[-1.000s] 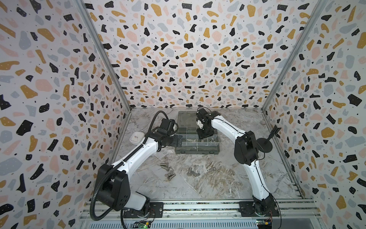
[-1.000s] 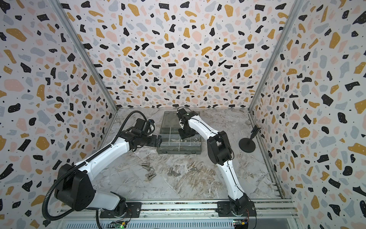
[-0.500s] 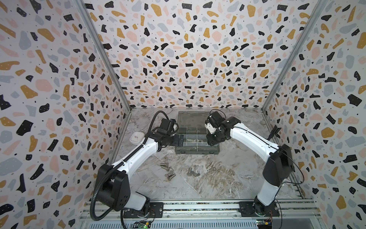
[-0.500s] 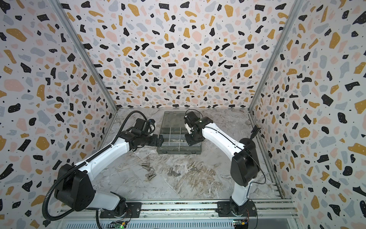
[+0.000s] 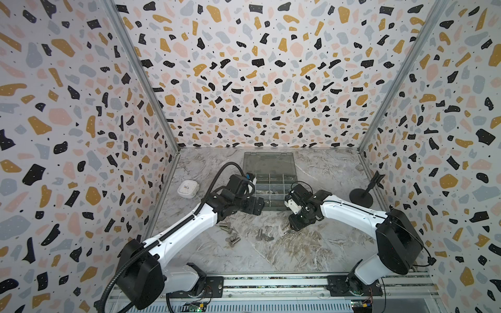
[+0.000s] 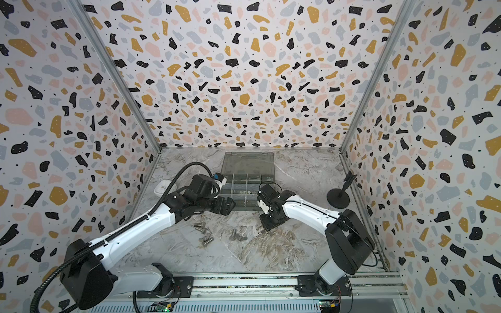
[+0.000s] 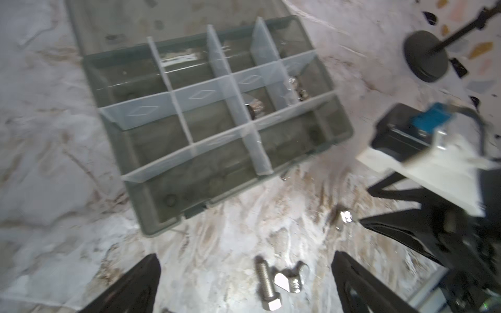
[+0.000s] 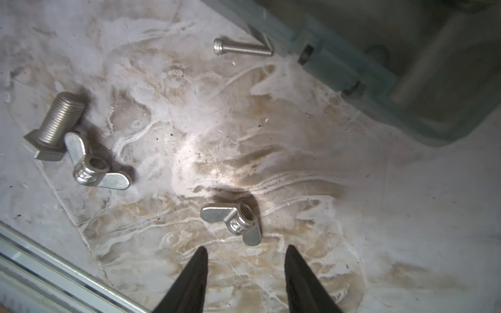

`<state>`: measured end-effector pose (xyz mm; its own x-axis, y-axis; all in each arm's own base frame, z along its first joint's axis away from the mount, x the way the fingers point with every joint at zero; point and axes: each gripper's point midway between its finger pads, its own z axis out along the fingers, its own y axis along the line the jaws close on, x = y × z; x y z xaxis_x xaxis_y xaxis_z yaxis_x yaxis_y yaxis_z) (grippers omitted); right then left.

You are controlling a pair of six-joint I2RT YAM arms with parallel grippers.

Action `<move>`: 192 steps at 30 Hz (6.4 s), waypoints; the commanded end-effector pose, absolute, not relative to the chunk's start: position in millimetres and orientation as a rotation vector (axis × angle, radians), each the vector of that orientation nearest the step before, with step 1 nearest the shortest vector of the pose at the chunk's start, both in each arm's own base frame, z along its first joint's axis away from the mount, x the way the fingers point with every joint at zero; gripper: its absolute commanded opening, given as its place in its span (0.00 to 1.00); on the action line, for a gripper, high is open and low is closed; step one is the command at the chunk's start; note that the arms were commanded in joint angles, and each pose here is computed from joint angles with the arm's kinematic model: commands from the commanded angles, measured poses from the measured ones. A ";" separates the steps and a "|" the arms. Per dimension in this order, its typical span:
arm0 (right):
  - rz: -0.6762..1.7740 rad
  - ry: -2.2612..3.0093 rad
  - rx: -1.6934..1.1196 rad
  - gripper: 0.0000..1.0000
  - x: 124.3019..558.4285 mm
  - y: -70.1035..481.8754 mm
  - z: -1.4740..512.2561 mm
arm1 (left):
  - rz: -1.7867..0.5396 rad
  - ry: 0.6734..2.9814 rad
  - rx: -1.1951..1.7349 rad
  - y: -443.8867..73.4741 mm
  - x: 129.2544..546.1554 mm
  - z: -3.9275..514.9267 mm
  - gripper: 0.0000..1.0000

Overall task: Sort the screws and nuts into containers
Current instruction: 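Move the right gripper back down onto another wing nut near the box, then grasp the wing nut with the right gripper and carry it into the box, then lower the right gripper onto another wing nut beside a hex bolt, then close the right gripper on the wing nut and carry it over the box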

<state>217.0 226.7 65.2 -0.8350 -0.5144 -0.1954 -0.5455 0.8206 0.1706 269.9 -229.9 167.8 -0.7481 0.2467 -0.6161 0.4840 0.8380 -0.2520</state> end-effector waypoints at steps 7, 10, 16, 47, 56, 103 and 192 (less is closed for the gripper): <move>0.370 2.805 -0.942 0.48 206.7 232.9 63.5 | -0.558 2.406 0.503 -230.5 252.6 164.9 1.00; 0.374 2.807 -0.957 0.50 204.3 232.5 62.1 | -0.552 2.403 0.500 -231.0 254.8 165.3 1.00; 0.394 2.813 -0.976 0.53 201.9 239.6 56.0 | -0.523 2.413 0.517 -233.1 260.5 161.9 1.00; 0.225 2.893 -1.003 0.21 206.5 237.5 30.6 | -0.449 2.383 0.572 -228.2 265.3 158.7 1.00; 0.241 2.812 -0.980 0.19 226.6 252.6 79.5 | -0.427 2.375 0.546 -223.7 268.4 159.1 0.99; 0.329 2.674 -0.744 0.61 409.8 299.5 128.3 | -0.351 2.404 0.460 -181.5 309.4 185.5 1.00; 0.462 2.667 -1.229 0.19 172.4 329.7 35.0 | -0.881 2.438 0.319 -184.7 163.6 164.8 1.00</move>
<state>173.2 340.9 27.7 -0.6473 -0.7078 -0.2828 -0.7622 0.6012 0.2401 157.3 -179.6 154.0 -0.8591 0.0404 -0.5103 0.3504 0.7731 -0.5288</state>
